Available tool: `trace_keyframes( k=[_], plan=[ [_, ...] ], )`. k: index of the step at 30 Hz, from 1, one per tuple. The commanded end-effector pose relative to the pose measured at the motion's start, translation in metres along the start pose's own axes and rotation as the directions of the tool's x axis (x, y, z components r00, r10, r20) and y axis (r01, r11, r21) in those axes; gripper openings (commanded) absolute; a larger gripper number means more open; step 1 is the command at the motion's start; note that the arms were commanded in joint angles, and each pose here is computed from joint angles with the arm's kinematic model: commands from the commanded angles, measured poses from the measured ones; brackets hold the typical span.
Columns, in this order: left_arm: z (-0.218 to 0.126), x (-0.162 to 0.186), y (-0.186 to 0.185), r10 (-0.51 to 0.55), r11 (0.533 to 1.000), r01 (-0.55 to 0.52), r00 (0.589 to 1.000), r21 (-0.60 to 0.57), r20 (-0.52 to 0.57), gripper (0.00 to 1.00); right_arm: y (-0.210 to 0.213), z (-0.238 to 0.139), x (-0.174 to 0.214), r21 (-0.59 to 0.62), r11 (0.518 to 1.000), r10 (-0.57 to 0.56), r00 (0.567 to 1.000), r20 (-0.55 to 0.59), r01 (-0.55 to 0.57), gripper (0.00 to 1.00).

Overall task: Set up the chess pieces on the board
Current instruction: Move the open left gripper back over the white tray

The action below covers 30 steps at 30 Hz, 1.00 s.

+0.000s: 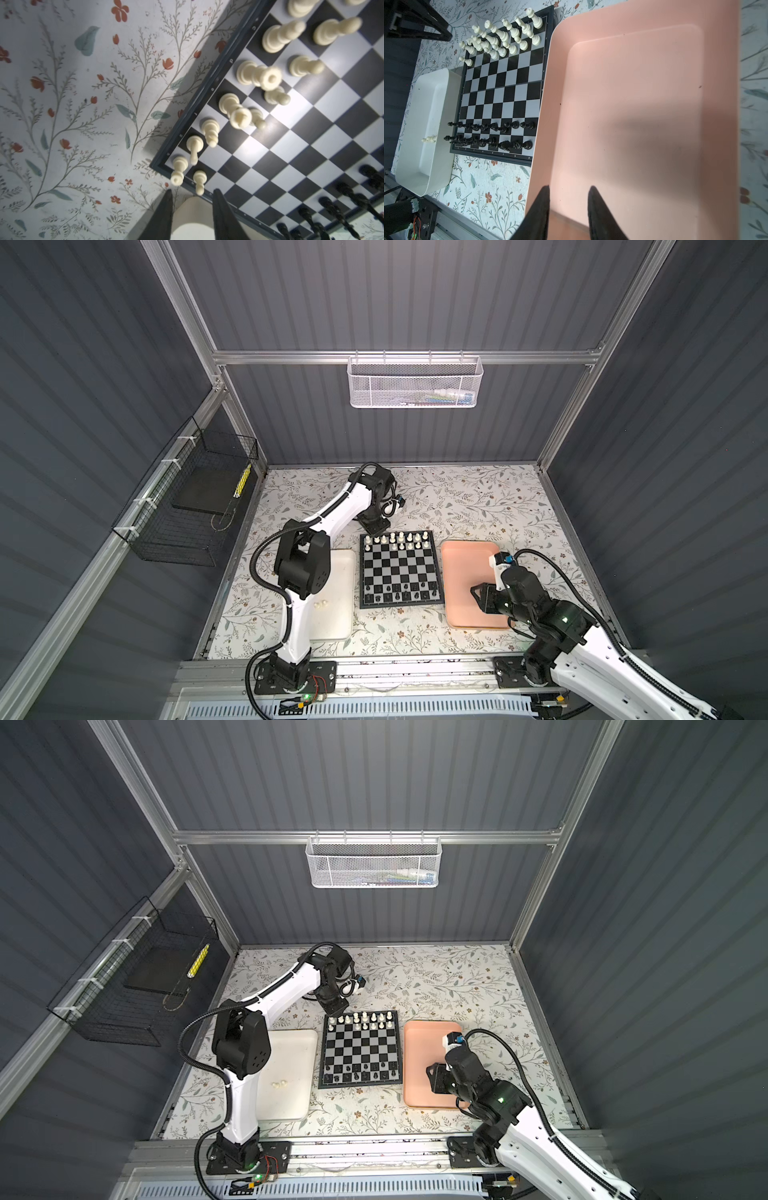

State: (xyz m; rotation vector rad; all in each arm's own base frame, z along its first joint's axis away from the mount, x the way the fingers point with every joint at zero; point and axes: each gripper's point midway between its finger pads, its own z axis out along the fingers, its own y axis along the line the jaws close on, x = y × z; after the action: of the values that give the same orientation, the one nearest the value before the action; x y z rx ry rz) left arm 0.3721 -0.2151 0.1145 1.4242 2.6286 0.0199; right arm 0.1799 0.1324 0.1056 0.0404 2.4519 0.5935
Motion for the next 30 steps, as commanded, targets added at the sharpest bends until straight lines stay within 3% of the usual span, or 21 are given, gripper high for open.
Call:
trace_keyframes(
  k=[1,9,19,30],
  plan=[
    [-0.039,0.012,-0.009,0.018,1.0,-0.018,0.999,-0.008,0.03,0.34,-0.002,0.0,0.003,0.002,1.0,-0.012,1.0,-0.01,0.012,0.34],
    [-0.067,0.057,-0.03,0.032,0.999,-0.031,0.999,-0.013,0.032,0.33,-0.001,0.0,0.003,-0.003,1.0,-0.017,1.0,-0.013,0.017,0.34],
    [-0.059,0.14,-0.068,0.076,0.997,-0.074,0.995,0.027,-0.064,0.35,0.011,0.002,0.001,-0.033,0.999,-0.041,0.998,-0.05,0.039,0.33],
    [-0.066,0.19,-0.101,0.135,0.989,-0.132,0.99,0.065,-0.038,0.62,0.047,0.001,0.004,-0.16,0.985,-0.088,0.983,-0.158,0.063,0.25]
  ],
)
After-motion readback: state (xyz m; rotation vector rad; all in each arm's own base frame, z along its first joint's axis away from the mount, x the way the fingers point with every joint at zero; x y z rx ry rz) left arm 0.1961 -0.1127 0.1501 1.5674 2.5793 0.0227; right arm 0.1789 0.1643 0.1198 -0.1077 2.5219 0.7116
